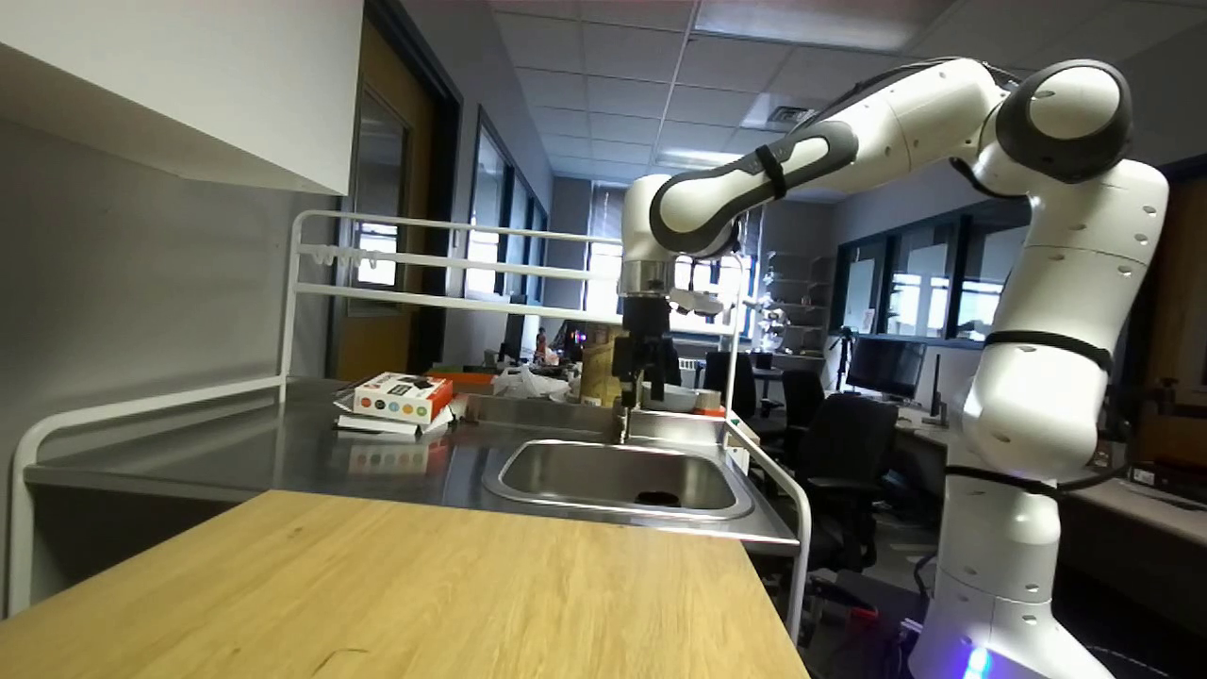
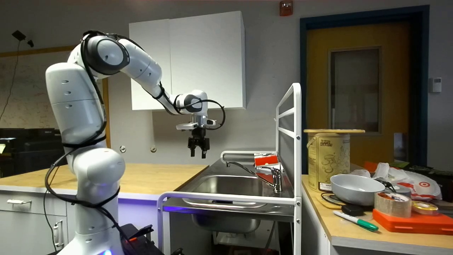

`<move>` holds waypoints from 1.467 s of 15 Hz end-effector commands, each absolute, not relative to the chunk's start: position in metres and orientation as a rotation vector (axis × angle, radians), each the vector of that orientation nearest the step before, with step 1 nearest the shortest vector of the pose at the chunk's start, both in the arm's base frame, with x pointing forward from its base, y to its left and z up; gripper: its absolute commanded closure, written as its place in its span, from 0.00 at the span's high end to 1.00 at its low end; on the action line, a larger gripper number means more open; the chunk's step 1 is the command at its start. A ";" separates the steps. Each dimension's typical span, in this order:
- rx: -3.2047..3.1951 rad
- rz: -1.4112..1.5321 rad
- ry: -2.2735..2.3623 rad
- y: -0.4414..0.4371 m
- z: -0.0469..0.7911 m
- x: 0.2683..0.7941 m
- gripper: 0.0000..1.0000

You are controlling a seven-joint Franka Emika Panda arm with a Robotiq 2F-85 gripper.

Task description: Twist the tap to the right

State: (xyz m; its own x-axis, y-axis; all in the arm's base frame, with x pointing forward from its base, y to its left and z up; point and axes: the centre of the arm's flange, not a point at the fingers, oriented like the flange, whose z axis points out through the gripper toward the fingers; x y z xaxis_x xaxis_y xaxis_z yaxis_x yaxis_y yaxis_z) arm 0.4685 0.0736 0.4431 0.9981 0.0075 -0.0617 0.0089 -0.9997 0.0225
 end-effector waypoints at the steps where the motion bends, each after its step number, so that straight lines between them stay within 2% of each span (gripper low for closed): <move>1: 3.088 0.000 -0.186 0.059 0.463 0.500 1.00; 9: 2.995 0.123 -0.633 -0.001 0.470 0.561 1.00; 16: 2.930 0.069 -0.889 -0.030 0.436 0.607 1.00; 22: 2.892 -0.020 -1.001 -0.052 0.402 0.624 1.00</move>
